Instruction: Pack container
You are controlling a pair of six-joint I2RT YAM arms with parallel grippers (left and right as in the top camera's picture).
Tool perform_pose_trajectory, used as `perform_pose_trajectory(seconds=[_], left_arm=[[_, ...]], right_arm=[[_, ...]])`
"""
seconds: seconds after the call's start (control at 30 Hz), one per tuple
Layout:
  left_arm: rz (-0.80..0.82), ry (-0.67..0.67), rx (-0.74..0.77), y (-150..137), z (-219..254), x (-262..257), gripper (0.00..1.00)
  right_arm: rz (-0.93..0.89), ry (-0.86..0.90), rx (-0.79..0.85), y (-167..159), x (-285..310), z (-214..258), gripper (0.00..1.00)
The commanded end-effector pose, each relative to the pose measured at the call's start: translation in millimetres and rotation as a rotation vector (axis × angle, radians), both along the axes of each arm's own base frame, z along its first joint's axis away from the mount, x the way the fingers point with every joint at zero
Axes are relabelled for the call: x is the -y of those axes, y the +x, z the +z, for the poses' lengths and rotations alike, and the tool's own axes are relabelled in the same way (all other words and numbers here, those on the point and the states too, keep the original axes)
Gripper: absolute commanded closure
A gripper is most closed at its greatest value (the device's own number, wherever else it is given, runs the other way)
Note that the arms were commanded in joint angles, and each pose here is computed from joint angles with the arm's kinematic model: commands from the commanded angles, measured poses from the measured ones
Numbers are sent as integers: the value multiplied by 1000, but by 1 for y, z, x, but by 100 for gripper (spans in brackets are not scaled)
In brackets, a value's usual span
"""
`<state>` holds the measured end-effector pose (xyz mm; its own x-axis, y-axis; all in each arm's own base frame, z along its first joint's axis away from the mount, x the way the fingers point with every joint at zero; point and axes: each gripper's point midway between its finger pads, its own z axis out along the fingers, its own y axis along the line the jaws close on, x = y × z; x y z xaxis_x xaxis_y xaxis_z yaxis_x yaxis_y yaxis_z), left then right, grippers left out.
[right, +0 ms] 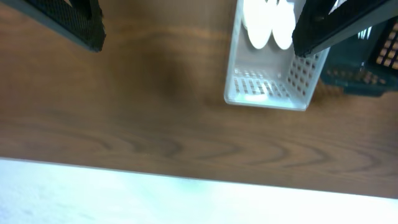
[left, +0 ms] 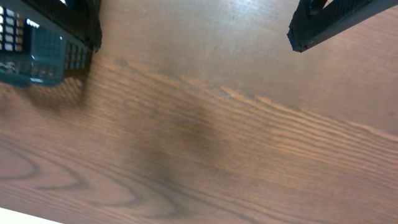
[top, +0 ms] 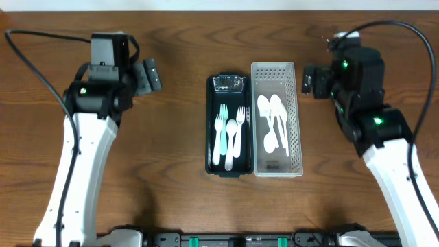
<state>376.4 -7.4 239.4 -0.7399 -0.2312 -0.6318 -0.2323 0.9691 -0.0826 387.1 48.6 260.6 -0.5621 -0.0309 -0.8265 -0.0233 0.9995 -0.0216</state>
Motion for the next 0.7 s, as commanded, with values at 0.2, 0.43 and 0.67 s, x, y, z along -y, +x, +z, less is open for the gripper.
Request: perform_pose_trajectory(seconds=[0.2,0.43,0.67], left_arm=[[44,-34,169,-80,33,-9,2],[23,-52,307,-144,8,-10,2],[82,-16,392,-172,-10,-25,2]], right_arm=[[-129,98,116,-91,29,14,1],[-181,44,51,-159,53,-40,1],[-201,18,9,-172,59,-62,1]])
